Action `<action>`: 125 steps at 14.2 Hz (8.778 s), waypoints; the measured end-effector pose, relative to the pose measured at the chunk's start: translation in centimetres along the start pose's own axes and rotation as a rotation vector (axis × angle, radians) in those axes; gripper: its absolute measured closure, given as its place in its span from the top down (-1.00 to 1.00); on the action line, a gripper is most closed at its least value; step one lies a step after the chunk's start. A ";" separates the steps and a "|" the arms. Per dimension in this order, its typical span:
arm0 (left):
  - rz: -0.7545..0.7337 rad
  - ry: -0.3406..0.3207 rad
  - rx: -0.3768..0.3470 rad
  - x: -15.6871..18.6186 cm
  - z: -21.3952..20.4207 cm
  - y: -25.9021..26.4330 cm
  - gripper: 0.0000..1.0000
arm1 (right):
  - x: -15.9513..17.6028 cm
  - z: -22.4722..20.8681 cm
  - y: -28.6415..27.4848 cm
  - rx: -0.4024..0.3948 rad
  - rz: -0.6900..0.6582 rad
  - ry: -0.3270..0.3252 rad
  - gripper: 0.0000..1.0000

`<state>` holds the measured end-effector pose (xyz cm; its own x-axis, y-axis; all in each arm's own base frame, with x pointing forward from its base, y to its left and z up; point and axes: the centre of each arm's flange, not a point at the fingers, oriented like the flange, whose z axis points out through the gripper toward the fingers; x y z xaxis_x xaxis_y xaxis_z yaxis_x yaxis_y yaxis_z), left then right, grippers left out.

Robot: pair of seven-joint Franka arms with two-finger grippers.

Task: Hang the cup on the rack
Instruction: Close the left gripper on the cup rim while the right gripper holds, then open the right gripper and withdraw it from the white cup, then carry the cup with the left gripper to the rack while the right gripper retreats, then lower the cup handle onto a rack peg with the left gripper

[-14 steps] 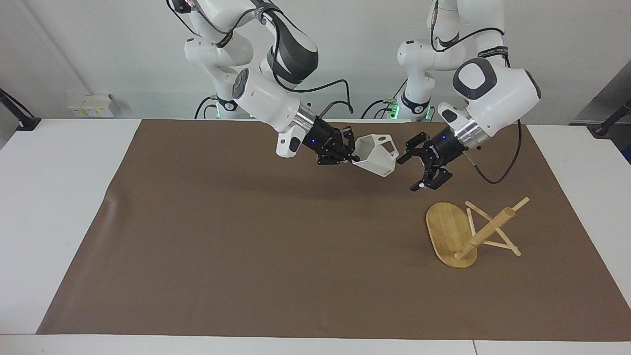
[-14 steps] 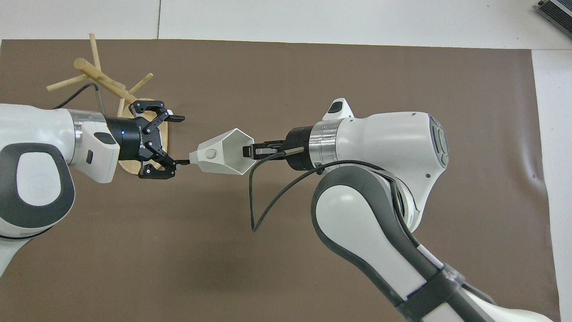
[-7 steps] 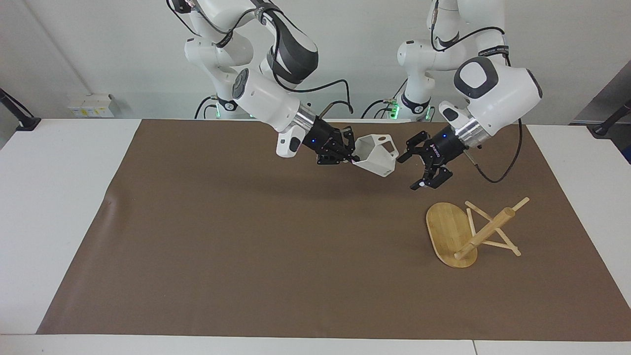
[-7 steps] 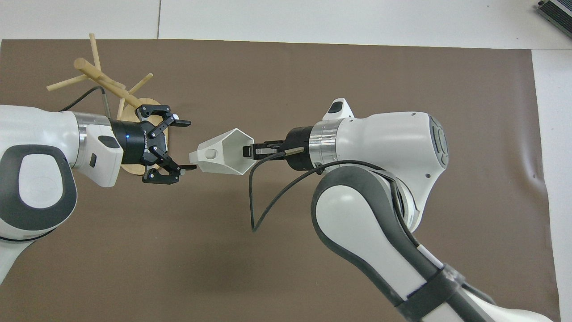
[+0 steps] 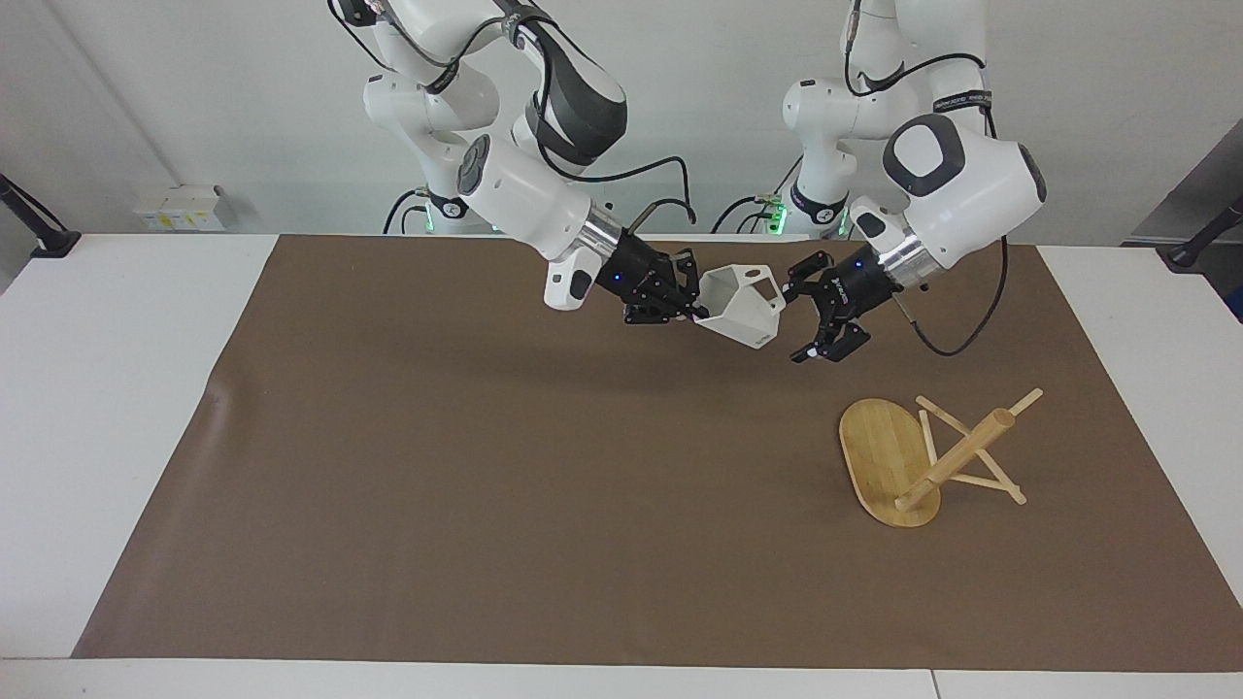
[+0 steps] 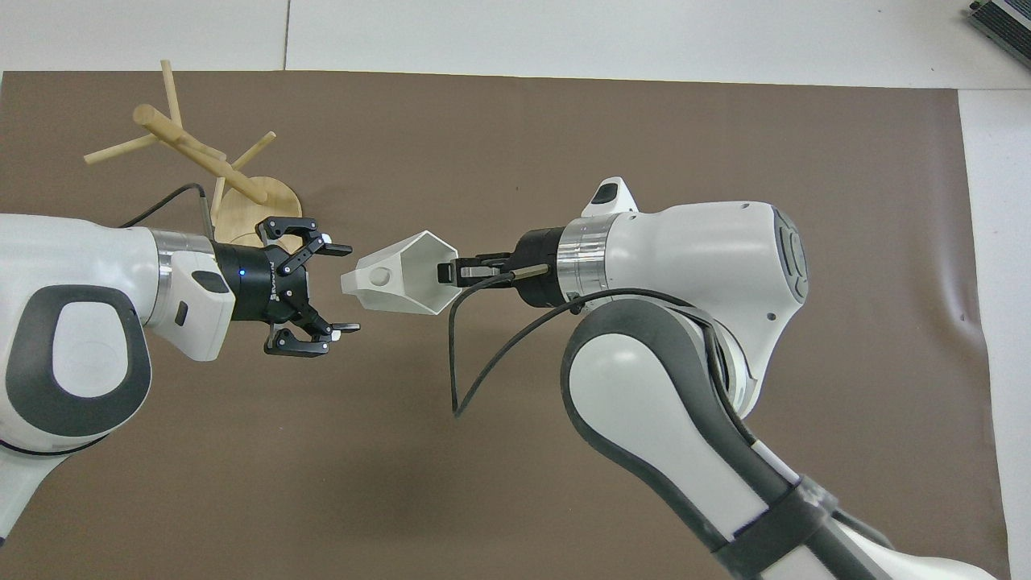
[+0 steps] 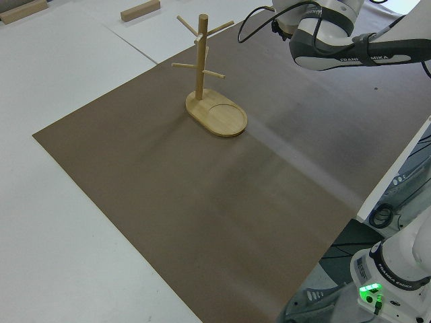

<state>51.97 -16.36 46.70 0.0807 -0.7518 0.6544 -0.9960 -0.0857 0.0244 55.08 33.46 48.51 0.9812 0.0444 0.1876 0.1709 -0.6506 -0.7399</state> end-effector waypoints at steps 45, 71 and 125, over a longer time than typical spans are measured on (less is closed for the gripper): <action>-0.187 0.011 0.130 -1.2 -1.7 -1.2 0.45 | 3.3 -5.3 7.5 -0.143 0.091 0.034 1.00; -0.848 0.057 0.398 -6.1 -3.5 -3.8 0.45 | 2.5 -35.0 18.0 -0.878 0.094 -0.169 1.00; -1.239 0.056 0.522 -8.3 -4.7 -7.6 0.45 | 0.1 -40.4 16.2 -0.882 0.134 -0.116 1.00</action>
<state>58.66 -6.39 44.60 0.8970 0.0284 0.4410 -0.1368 -0.9310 0.3383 54.36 -7.65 62.64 0.9990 -0.0290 0.0339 -0.0298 -0.9993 0.0232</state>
